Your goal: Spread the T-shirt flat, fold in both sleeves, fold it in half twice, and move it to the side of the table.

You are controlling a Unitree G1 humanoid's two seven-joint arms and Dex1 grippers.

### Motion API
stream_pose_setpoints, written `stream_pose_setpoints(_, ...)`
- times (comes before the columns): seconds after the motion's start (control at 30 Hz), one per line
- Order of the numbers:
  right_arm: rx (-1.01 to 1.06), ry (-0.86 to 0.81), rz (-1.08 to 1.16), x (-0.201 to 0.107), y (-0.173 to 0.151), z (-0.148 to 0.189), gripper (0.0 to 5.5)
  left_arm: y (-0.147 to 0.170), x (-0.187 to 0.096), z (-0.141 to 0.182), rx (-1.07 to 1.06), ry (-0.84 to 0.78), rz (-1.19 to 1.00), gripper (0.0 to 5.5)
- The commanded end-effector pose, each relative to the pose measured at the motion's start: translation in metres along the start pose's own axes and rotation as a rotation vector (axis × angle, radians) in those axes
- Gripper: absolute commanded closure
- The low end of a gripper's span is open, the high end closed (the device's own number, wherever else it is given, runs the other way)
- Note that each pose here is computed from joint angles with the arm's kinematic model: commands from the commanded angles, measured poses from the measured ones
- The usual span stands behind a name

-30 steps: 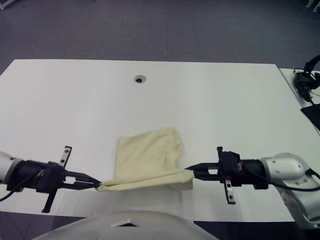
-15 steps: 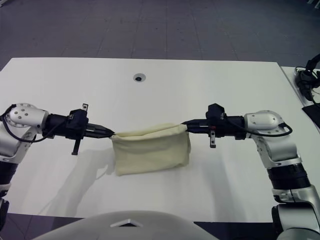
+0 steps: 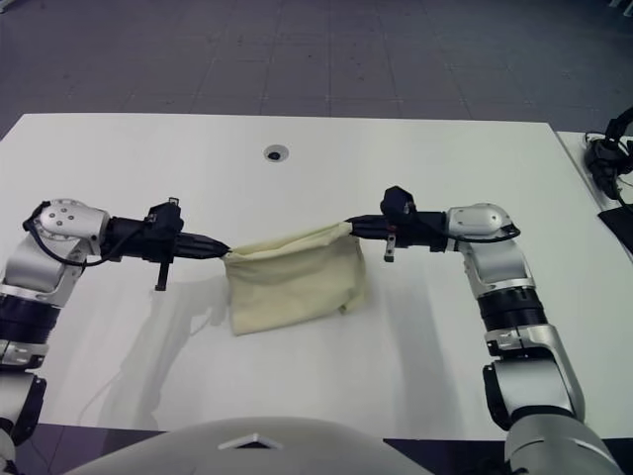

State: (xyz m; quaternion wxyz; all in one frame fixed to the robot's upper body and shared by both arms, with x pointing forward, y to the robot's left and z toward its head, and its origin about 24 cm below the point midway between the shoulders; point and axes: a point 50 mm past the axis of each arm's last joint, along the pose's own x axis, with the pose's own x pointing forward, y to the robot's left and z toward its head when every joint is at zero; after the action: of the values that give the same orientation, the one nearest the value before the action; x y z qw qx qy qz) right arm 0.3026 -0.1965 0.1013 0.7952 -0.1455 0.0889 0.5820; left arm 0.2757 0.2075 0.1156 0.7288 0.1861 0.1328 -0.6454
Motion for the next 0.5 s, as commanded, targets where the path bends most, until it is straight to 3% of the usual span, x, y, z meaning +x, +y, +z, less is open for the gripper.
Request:
stream_pose_setpoints(0.03, -0.029, -0.016, -0.076, 0.001, -0.01, 0.007, 4.68, 0.011, -0.002, -0.001, 0.007, 0.022, 0.087, 5.5)
stream_pose_setpoints(0.33, -0.115, -0.086, -0.324, -0.008, -0.03, 0.018, 3.19, 0.014, -0.005, -0.01, -0.033, 0.033, 0.151, 3.96)
stream_pose_setpoints(0.5, -0.169, -0.128, -0.331, -0.014, -0.024, 0.025, 2.33, 0.019, -0.025, -0.021, -0.06, 0.042, 0.297, 3.06)
